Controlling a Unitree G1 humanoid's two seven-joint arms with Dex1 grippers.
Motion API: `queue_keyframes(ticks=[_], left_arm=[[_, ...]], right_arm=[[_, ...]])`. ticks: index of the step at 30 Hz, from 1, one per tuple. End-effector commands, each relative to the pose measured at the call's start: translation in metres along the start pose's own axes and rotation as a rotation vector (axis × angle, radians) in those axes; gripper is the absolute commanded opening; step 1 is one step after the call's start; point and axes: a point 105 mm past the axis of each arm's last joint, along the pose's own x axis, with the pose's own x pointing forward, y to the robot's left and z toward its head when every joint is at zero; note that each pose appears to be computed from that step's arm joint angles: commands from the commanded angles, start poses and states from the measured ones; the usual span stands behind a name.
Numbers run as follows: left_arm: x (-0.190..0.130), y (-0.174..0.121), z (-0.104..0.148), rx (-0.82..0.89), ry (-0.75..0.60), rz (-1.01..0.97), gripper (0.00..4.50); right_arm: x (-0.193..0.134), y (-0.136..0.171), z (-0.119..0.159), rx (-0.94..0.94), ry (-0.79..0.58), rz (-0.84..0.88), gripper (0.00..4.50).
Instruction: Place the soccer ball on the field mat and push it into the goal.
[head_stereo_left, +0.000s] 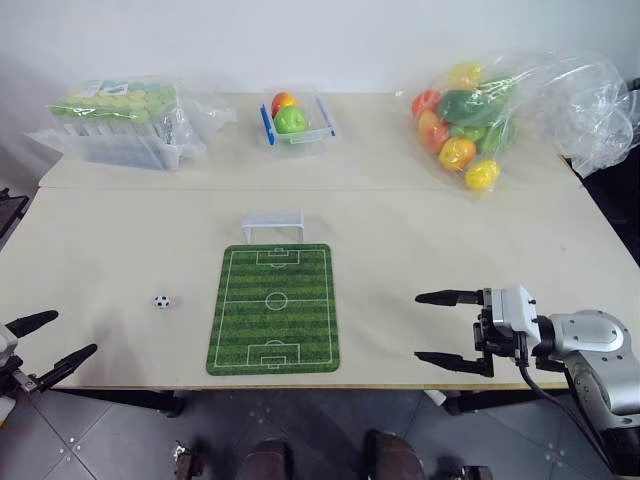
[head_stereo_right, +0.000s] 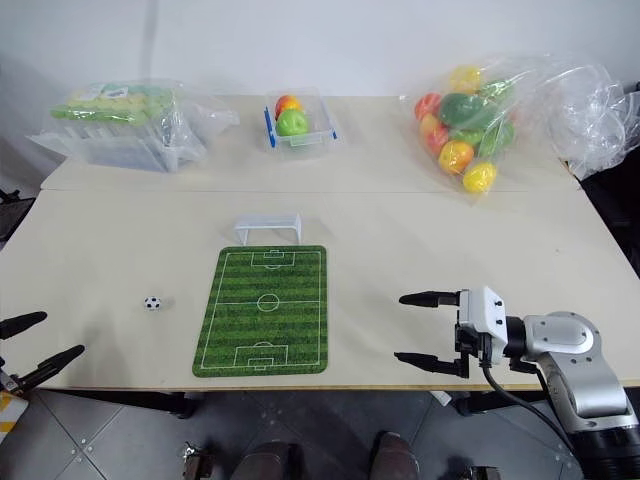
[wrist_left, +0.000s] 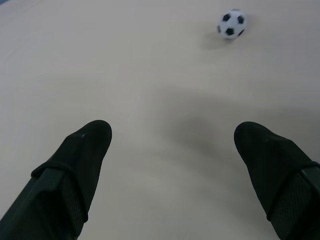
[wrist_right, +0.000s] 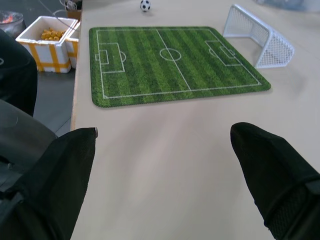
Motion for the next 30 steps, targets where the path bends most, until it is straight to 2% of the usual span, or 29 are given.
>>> queue_keyframes(ticks=[1,4,6,13,18,21,30], left_arm=[[-0.002,-0.001,0.010,-0.073,-0.068,-0.015,4.47],[-0.002,-0.006,0.012,-0.121,-0.097,-0.059,4.47],[0.001,-0.009,0.010,-0.139,-0.105,-0.075,4.47],[0.016,-0.019,0.006,-0.199,-0.126,-0.132,4.47],[0.056,-0.024,0.036,-0.244,-0.240,-0.194,4.47],[0.078,-0.028,0.047,-0.239,-0.262,-0.204,4.47],[0.103,-0.038,0.034,-0.237,-0.183,-0.237,4.47]], right_arm=[[0.009,-0.001,0.027,-0.044,-0.200,-0.001,4.50],[0.015,0.000,0.058,-0.027,-0.454,-0.039,4.50],[0.022,0.007,0.066,-0.011,-0.508,0.005,4.50],[0.034,0.015,0.063,-0.049,-0.503,0.047,4.50],[0.032,0.014,0.052,-0.030,-0.445,0.024,4.50],[0.030,0.015,0.050,-0.020,-0.435,0.009,4.50],[0.016,0.026,0.038,-0.001,-0.398,-0.006,4.50]])
